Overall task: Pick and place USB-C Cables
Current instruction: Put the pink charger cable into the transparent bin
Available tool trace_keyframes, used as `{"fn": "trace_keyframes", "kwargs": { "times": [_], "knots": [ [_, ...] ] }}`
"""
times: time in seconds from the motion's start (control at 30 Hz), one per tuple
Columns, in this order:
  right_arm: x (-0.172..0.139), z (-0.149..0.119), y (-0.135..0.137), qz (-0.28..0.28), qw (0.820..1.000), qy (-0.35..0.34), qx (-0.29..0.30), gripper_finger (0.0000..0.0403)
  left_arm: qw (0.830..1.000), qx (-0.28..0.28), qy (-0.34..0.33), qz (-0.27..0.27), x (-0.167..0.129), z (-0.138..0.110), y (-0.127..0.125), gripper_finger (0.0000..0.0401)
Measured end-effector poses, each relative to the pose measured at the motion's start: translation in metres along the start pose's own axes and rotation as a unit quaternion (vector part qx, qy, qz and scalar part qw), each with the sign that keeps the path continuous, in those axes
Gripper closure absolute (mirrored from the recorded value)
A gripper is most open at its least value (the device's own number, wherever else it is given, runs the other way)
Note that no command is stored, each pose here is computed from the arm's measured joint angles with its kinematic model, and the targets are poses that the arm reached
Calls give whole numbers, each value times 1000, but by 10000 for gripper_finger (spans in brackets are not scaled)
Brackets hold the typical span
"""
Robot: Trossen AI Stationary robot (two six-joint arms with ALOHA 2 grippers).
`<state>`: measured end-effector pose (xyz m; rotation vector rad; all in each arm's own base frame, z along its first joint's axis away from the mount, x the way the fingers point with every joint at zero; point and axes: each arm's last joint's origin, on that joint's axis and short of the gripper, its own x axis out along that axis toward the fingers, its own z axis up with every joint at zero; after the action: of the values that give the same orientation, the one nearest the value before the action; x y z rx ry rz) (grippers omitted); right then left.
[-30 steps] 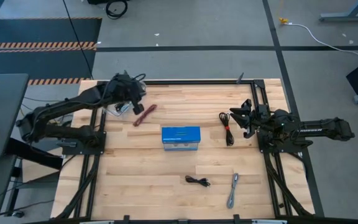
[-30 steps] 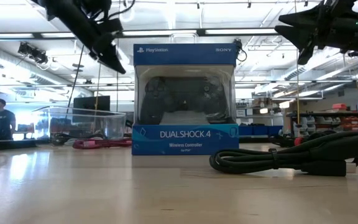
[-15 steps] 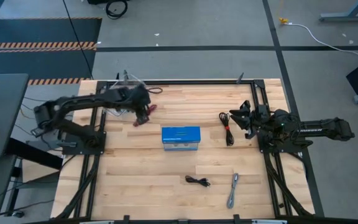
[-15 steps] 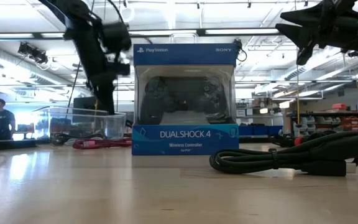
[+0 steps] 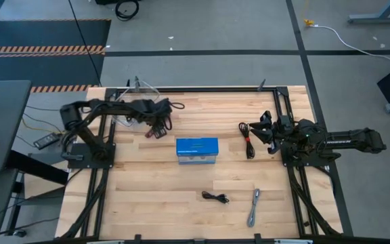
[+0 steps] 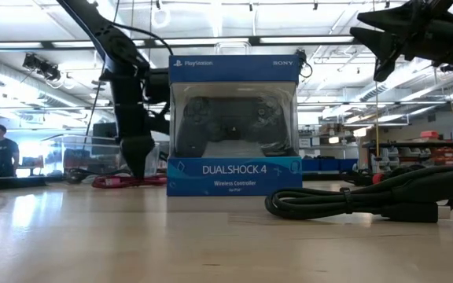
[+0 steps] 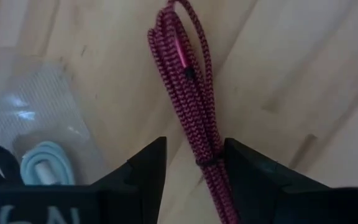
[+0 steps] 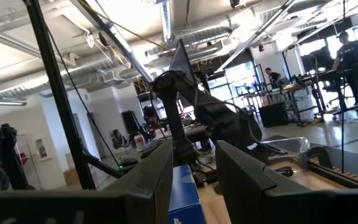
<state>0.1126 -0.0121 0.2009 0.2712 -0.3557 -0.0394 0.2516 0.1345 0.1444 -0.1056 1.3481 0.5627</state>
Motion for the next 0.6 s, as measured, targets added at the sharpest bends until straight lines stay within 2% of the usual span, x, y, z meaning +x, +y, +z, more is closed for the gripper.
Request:
{"fn": "trace_keyframes", "kwargs": {
  "times": [0.13,0.27,0.4,0.6],
  "knots": [
    [0,0,0,0,1000,0,-2,276,999,2,11,33,7,0,0,234],
    [0,0,0,0,1000,0,-18,276,999,-2,11,34,7,1,-2,247],
    [0,0,-1,-20,999,-6,-39,276,1000,5,9,29,6,1,-8,289],
    [0,2,-3,-53,997,-20,-59,276,1000,6,10,11,3,0,-18,379]
  ]
}}
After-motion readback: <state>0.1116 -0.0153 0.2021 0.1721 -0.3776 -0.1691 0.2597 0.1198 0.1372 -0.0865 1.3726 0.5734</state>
